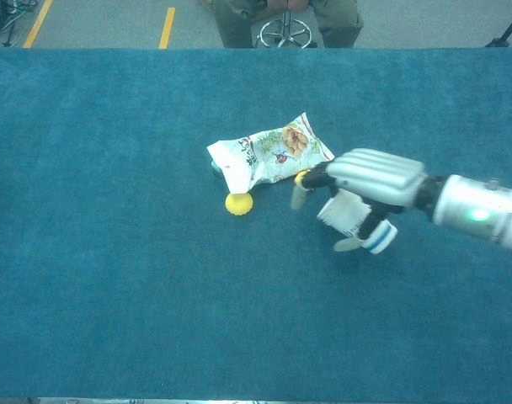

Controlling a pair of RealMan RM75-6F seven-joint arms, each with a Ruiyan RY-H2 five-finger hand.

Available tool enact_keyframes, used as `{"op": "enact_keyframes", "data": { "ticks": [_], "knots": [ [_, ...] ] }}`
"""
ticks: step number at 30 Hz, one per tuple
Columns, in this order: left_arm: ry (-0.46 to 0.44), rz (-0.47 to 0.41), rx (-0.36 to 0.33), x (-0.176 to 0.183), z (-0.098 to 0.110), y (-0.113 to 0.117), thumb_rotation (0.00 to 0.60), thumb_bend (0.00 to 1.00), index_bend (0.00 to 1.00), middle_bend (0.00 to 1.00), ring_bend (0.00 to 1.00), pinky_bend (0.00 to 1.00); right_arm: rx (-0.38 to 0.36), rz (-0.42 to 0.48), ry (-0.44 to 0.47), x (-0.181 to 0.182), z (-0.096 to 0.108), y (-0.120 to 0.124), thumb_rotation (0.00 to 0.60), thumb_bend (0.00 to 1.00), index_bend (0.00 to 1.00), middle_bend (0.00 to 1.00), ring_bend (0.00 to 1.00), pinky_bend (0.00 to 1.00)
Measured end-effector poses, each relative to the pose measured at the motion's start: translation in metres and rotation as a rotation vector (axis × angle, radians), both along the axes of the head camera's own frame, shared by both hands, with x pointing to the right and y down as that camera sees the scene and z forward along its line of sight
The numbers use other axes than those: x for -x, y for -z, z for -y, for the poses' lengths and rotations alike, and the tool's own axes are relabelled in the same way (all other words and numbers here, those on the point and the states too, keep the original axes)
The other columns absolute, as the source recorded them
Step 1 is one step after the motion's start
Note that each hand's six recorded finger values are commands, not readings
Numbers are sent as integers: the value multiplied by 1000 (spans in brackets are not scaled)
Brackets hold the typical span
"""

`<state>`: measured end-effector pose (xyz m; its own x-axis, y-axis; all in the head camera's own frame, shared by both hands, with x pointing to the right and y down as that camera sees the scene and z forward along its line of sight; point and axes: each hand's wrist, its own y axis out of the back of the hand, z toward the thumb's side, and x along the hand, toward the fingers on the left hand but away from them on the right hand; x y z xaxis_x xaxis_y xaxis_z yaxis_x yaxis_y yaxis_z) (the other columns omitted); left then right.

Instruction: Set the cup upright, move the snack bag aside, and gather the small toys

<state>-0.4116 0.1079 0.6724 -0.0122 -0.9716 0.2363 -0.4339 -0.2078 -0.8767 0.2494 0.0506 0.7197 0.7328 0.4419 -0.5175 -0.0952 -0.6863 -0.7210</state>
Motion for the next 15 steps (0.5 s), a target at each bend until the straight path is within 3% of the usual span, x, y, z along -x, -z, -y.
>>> {"op": "enact_keyframes", "data": {
  "ticks": [4,15],
  "knots": [
    [-9,3,0,-4,2,0,600,100,433,376,326,471,19,-51,-38,-25,-9,14,600,0,360,357,269,439],
    [-23,7,4,-11,5,-1,600,100,433,376,326,471,187,-218,-154,-84,-43,54,600,0,384,415,321,458]
  ]
}}
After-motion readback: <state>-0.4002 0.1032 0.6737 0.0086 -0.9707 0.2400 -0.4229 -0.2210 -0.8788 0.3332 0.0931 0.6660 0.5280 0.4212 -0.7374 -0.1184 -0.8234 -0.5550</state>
